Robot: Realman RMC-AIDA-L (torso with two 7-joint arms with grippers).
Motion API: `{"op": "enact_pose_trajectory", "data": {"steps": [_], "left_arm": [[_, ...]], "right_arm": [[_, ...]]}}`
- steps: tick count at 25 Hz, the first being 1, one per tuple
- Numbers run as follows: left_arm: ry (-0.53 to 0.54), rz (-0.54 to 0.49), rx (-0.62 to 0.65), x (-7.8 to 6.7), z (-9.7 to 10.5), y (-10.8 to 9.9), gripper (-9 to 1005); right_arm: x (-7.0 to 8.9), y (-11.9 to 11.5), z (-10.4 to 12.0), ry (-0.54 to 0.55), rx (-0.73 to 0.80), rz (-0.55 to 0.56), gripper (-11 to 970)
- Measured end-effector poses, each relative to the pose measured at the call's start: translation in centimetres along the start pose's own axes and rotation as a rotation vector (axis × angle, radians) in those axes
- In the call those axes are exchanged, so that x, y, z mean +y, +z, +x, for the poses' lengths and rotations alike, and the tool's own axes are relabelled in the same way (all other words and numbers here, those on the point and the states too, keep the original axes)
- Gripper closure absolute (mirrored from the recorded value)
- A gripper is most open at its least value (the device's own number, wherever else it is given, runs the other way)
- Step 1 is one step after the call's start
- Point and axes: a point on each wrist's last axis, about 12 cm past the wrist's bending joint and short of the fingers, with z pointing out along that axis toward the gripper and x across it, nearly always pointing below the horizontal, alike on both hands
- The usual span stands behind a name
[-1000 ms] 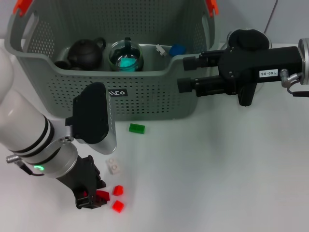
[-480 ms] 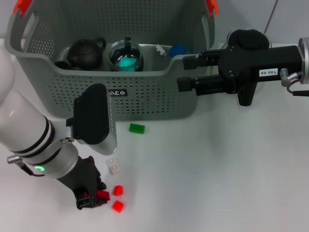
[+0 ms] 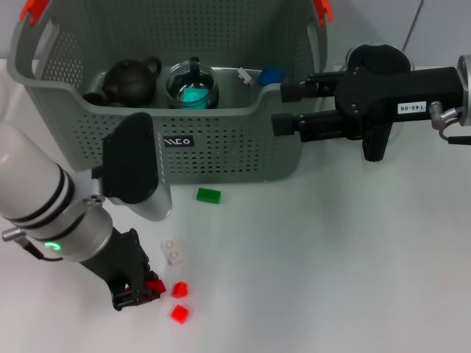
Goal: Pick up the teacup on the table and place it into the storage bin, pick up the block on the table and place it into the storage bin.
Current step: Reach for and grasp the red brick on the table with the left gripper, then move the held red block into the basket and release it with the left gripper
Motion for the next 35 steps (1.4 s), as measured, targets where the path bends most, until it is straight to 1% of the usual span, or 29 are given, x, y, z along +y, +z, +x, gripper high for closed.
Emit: {"op": "enact_pose_trajectory", "data": {"steps": [3, 6, 7, 8, 11, 12, 13, 16, 18, 19, 20, 23, 27, 29, 31, 35], "left_arm": [[-0.019, -0.011, -0.031, 0.2, 0.1, -1.4, 810], [-0.051, -0.014, -0.115, 0.6, 0.1, -3.7, 809], [-0.071, -0.011, -0.168, 0.8, 0.2, -5.0, 808], [-0.084, -0.008, -0.198, 0.9, 0.3, -5.6, 808], [-0.147, 0.003, -0.373, 1.9, 0.9, -8.9, 806], [-0.157, 0.004, -0.415, 2.1, 1.0, -9.5, 806], [-0.180, -0.002, -0.495, 2.5, 1.4, -10.7, 805], [-0.208, -0.017, -0.648, 3.5, 1.8, -12.9, 803], [-0.227, -0.035, -0.708, 4.4, 1.8, -13.7, 802], [-0.245, -0.043, -0.726, 4.9, 1.8, -13.9, 802], [-0.301, -0.075, -0.766, 6.5, 1.6, -14.3, 801], [-0.367, -0.105, -0.802, 8.4, 1.3, -14.3, 800], [-0.505, -0.165, -0.856, 11.9, 1.0, -13.2, 798], [-0.557, -0.212, -0.862, 13.2, 0.8, -12.6, 797], [-0.590, -0.259, -0.863, 14.0, 0.7, -12.1, 795], [-0.613, -0.331, -0.843, 14.6, 0.4, -10.9, 793]], "right_arm": [[0.0, -0.1, 0.0, 0.000, 0.000, -0.001, 181], [0.1, -0.1, 0.0, -0.001, 0.000, -0.004, 181], [0.1, -0.1, 0.0, -0.001, 0.000, -0.005, 182], [0.1, -0.1, 0.0, -0.002, 0.001, -0.007, 182], [0.2, -0.2, 0.0, -0.006, 0.005, -0.014, 182], [0.2, -0.2, 0.0, -0.008, 0.007, -0.017, 182], [0.2, -0.2, 0.0, -0.009, 0.009, -0.021, 182], [0.3, -0.4, 0.0, -0.014, 0.014, -0.030, 182], [0.4, -0.6, 0.0, -0.016, 0.017, -0.037, 182], [0.4, -0.7, 0.0, -0.016, 0.017, -0.039, 183], [0.4, -0.9, 0.0, -0.016, 0.017, -0.039, 183], [0.4, -1.3, 0.1, -0.014, 0.022, -0.036, 183], [0.3, -1.5, 0.3, -0.011, 0.031, -0.034, 183], [0.3, -1.6, 0.3, -0.009, 0.036, -0.034, 183], [0.3, -1.6, 0.3, -0.008, 0.039, -0.035, 182], [0.4, -1.8, 0.4, -0.007, 0.043, -0.041, 182]]}}
